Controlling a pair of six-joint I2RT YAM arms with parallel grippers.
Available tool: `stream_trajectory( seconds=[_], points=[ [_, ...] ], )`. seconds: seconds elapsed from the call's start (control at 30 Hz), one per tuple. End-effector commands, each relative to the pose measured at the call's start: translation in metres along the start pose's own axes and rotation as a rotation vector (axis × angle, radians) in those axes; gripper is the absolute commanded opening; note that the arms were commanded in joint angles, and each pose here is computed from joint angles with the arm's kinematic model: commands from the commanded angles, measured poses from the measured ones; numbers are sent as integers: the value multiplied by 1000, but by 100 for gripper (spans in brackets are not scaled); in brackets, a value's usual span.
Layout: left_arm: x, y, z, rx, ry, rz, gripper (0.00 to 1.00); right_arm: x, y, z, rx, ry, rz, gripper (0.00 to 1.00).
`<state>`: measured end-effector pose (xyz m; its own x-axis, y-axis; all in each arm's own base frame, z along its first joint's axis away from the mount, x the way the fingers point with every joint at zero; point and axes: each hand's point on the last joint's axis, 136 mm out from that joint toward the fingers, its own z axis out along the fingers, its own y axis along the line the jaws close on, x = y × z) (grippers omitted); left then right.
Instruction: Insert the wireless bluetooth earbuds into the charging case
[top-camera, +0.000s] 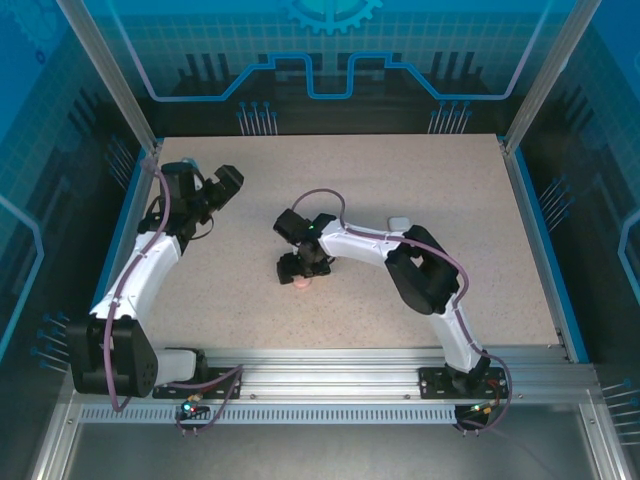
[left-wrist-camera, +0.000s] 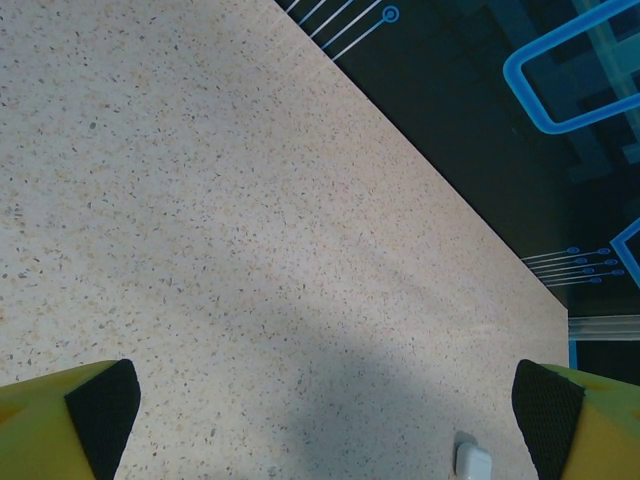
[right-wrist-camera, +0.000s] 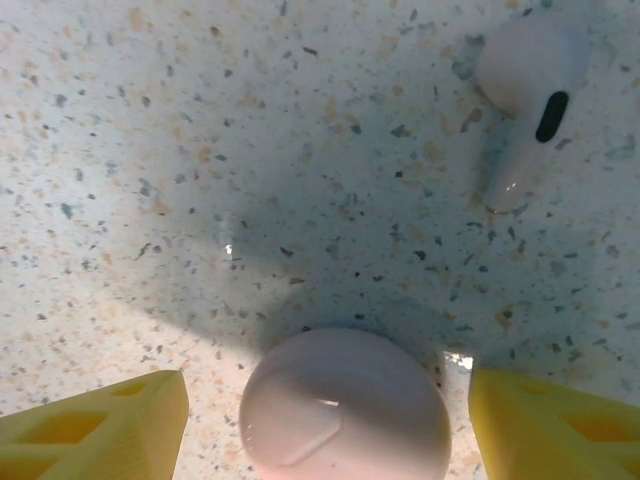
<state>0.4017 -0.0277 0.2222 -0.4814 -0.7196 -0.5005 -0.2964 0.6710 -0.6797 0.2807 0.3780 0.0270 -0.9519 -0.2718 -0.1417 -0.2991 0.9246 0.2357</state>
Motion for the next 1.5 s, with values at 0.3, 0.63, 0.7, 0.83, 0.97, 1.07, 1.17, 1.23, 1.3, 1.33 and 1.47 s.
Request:
stream_trajectory(
  seconds=[0.3,0.63,0.7,0.83,0.97,1.07,1.17,1.23,1.3,1.33,1.47],
  points=[
    [1,-3,-4,27,9,7,99,26,32,-22,-48,21,-54,75],
    [-3,-14,-13,48,8,52,99,20,9,-49,124,-41,-77,77],
    [-5,-17,-16,55,1,70,99,15,10,-54,142,-56,-103,77],
    [-9,-23,-23,68,-10,95,99,9,12,-57,168,-52,-169,78],
    [-10,-26,-26,66,-2,107,99,3,16,-56,183,-30,-253,78],
    [-11,-27,-27,65,-4,103,99,3,15,-52,207,-8,-294,78],
    [-12,-28,-28,70,-7,96,99,4,12,-45,231,21,-320,78],
    [-13,-31,-30,76,-7,96,99,6,13,-40,232,41,-343,79],
    [-13,-31,-30,76,-8,98,99,7,13,-33,236,58,-370,79],
    [-13,-31,-31,77,-9,98,99,8,12,-30,240,68,-384,79],
    [-15,-31,-34,72,-19,108,99,9,11,-19,252,96,-404,78]
  ],
)
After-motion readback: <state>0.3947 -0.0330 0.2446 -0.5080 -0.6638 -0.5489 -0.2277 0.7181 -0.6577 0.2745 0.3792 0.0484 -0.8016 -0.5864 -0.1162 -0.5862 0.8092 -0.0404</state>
